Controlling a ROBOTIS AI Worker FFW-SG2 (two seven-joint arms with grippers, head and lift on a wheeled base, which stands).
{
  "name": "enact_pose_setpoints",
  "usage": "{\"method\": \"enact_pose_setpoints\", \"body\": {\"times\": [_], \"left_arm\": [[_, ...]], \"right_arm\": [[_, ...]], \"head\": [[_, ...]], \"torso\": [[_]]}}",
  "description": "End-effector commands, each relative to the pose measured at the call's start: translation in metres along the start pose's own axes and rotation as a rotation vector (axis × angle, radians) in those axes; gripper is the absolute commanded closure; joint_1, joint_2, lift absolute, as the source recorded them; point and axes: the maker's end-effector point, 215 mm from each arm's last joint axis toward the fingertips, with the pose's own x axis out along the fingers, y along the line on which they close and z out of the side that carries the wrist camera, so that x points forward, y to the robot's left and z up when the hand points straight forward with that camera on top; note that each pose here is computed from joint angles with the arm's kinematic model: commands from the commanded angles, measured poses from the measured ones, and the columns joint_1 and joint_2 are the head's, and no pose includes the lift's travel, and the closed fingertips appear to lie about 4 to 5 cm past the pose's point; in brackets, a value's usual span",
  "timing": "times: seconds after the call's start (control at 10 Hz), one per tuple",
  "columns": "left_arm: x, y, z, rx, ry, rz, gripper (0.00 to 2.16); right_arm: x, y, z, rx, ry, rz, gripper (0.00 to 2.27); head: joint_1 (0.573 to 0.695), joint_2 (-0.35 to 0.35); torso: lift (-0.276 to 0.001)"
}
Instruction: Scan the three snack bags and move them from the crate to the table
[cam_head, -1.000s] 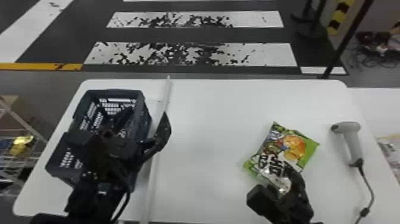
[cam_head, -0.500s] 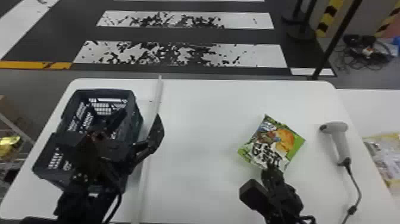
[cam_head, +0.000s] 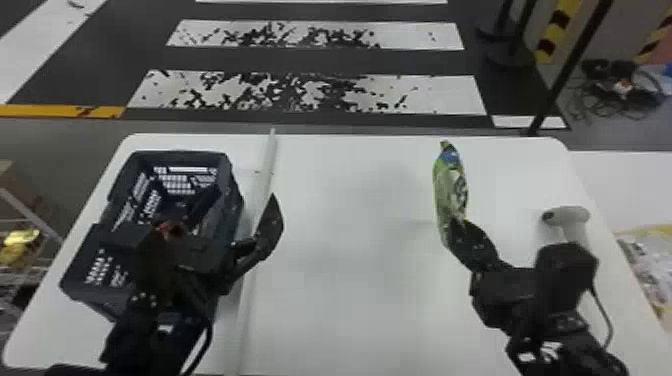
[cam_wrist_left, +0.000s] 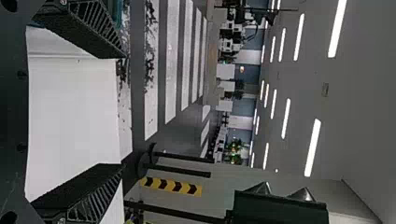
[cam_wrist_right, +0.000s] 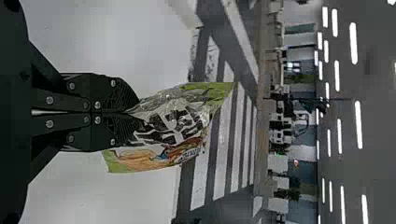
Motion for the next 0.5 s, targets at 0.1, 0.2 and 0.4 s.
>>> {"method": "enact_pose_setpoints", "body": {"times": [0.1, 0.2, 0.4], "left_arm": [[0.001, -0.006, 0.001, -0.006, -0.006, -0.009, 0.04], [0.002, -0.007, 0.0, -0.007, -0.004, -0.008, 0.04], [0.002, -0.007, -0.002, -0.005, 0.0, -0.011, 0.04]], "right_arm": [[-0.018, -0.056, 0.023, 0.45, -0.128, -0.017, 2.24], [-0.023, -0.072, 0.003, 0.581, -0.118, -0.025, 2.24], [-0.031, -0.092, -0.037, 0.763, -0.083, -0.053, 2.24]], "head": [[0.695, -0.004], [0.695, -0.042], [0.695, -0.081]], "torso": [[-0.062], [-0.062], [-0.062]]}}
